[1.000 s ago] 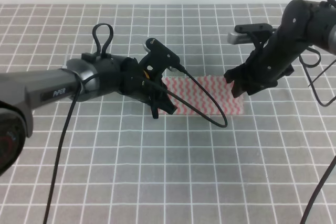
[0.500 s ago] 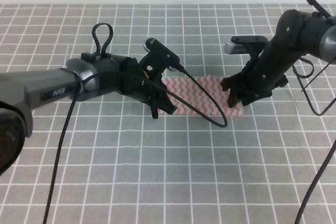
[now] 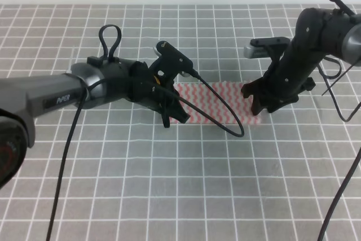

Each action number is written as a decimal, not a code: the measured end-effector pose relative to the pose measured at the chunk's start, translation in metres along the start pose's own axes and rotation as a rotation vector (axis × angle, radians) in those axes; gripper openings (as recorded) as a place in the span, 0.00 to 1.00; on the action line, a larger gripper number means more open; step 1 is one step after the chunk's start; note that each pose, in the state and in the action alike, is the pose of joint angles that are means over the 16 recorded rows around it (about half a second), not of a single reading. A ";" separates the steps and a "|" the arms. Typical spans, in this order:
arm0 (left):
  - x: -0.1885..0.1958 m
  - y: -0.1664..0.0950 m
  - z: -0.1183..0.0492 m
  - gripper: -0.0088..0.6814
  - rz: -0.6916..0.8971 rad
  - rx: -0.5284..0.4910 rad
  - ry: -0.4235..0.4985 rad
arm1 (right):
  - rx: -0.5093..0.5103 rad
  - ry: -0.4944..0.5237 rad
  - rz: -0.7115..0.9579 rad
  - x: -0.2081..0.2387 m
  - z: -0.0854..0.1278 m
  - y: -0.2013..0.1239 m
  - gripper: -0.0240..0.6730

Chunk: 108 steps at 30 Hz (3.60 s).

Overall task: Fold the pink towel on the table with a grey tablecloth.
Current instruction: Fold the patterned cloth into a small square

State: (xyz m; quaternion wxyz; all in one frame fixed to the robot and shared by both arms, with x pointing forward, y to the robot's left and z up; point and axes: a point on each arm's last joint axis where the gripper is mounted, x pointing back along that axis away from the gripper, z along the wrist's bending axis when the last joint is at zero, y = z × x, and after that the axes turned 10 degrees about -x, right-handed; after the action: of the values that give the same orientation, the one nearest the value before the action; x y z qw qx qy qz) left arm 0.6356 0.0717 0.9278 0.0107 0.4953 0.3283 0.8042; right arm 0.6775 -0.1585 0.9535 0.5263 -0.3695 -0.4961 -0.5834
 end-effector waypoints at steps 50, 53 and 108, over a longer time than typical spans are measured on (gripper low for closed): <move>0.013 0.006 0.004 0.01 -0.018 -0.010 0.013 | 0.082 0.269 -0.160 0.047 0.040 0.020 0.01; 0.026 0.012 0.008 0.01 -0.039 -0.012 0.029 | 0.095 0.291 -0.163 0.047 0.046 0.019 0.01; 0.128 0.043 0.030 0.01 -0.183 -0.012 0.127 | 0.055 0.584 -0.047 -0.038 0.115 -0.001 0.15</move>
State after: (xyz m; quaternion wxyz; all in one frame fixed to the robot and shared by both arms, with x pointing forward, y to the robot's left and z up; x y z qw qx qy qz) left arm 0.6077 0.0977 1.0609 0.0660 0.4111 0.3671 0.8318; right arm 0.6731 -0.0383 0.9442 0.6430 -0.1598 -0.3477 -0.6635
